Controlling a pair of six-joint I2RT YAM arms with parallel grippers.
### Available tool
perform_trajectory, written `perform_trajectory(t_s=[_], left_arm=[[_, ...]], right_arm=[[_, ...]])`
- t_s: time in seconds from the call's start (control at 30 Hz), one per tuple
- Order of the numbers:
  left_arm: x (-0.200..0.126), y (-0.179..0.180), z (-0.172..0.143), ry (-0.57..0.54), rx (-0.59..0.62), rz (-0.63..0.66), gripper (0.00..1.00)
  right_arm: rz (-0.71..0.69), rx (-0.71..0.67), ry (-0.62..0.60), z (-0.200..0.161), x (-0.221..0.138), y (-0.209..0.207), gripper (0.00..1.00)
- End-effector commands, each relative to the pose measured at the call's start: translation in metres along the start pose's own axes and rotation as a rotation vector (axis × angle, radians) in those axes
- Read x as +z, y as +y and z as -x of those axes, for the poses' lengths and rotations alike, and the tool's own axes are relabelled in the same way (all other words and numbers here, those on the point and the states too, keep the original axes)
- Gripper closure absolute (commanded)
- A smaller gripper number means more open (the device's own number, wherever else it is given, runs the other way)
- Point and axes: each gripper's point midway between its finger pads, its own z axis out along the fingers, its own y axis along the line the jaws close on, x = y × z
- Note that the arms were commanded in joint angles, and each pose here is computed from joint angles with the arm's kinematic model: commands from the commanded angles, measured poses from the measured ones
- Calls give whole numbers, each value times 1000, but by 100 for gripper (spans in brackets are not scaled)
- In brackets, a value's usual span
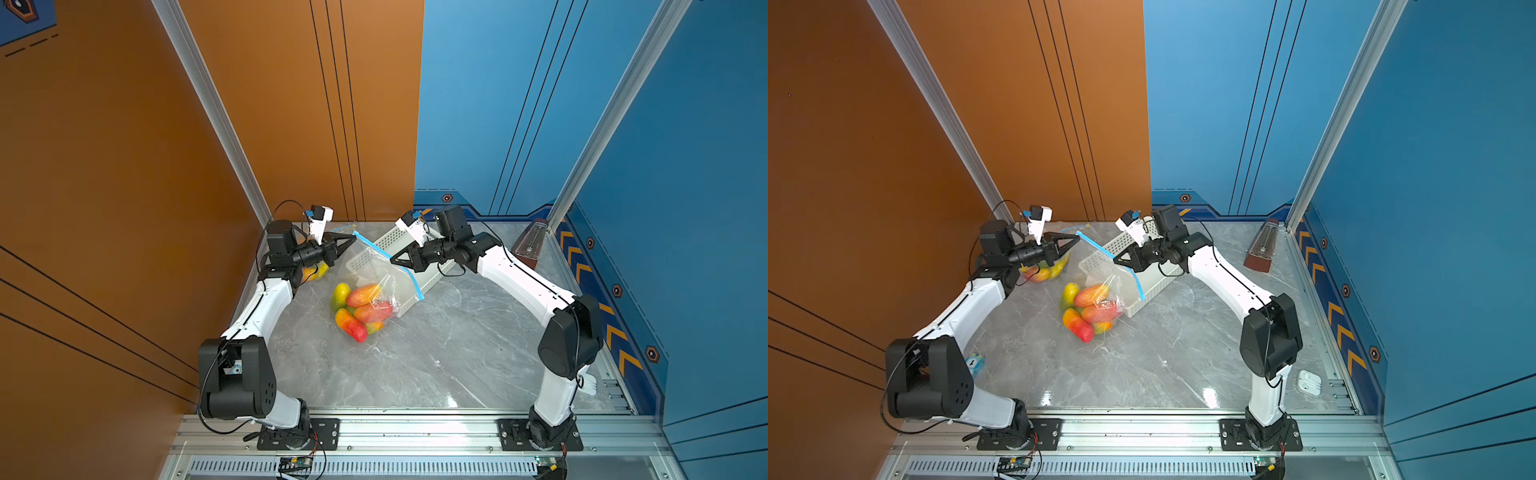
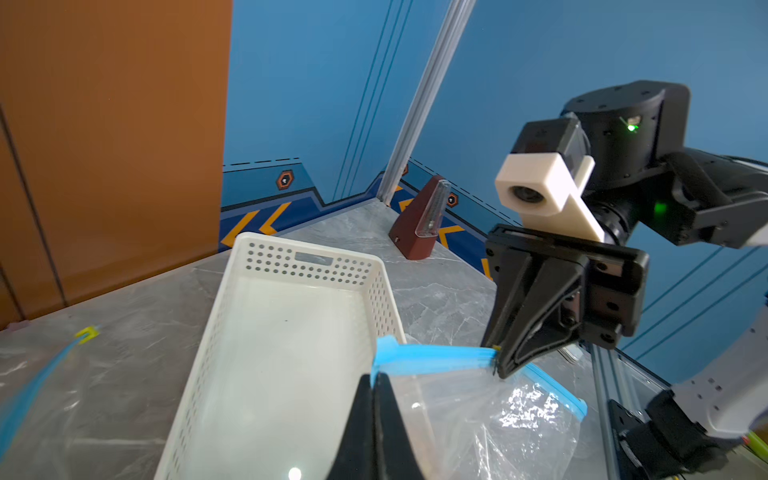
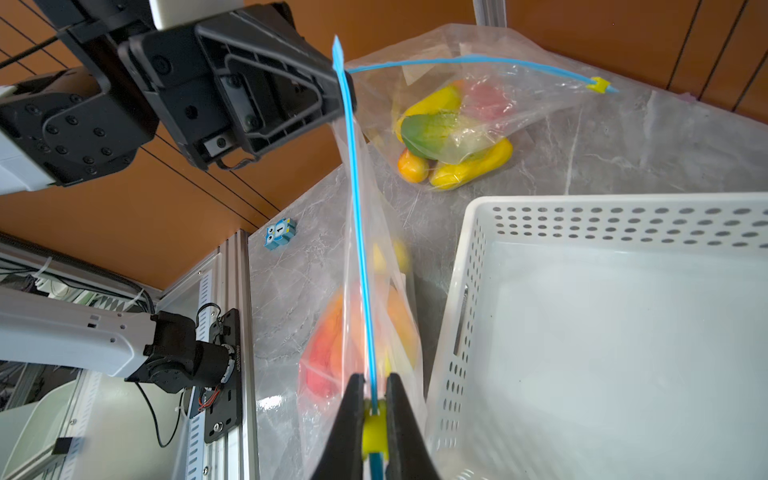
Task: Place the mango in a zip-top bag and seal the zipper
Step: Zip the zipper on the zipper food storage bag, then reset both arms
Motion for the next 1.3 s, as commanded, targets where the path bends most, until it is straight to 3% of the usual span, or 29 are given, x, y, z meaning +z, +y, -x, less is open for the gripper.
perform_trajectory(t_s=[0.0,0.17,0.53,0.6,0.67,0.7,0.77,0.83,0.9,0.93,1.03,1.1,1.2,1.27], left_arm=[[-27,34,31,-118,21,265,100],[-55,53,40,-170,22,409,100],[-65,59,21,-155,-4,443,100],[-63,55,19,-147,-4,420,98],[-57,48,16,-137,-5,390,67],[-52,43,14,-130,-2,375,59],[-48,38,5,-120,-6,378,29],[-50,38,-7,-111,-9,408,24],[-66,50,-21,-123,-34,526,3],[-75,56,-26,-135,-43,594,1],[-117,80,-58,-170,-82,900,2],[-140,84,-86,-151,-49,1056,2],[-162,95,-129,-96,0,1217,2],[-165,105,-149,-77,-15,1227,2]], right_arm=[[-63,126,61,-28,-20,1,100],[-155,172,76,-48,-44,-14,100],[-252,230,92,-62,-64,-44,100],[-234,192,72,-54,-64,-40,91],[-196,144,14,-34,-61,-31,89],[-186,120,-21,-22,-60,-27,83],[-209,91,-108,6,-63,-26,71],[-223,67,-181,25,-69,-26,39],[-278,51,-240,41,-83,-28,16],[-298,44,-256,44,-90,-27,2],[-481,29,-338,43,-130,-41,0],[-616,55,-427,21,-162,-61,0],[-860,127,-552,-28,-221,-95,0],[-1015,148,-570,-66,-250,-116,0]])
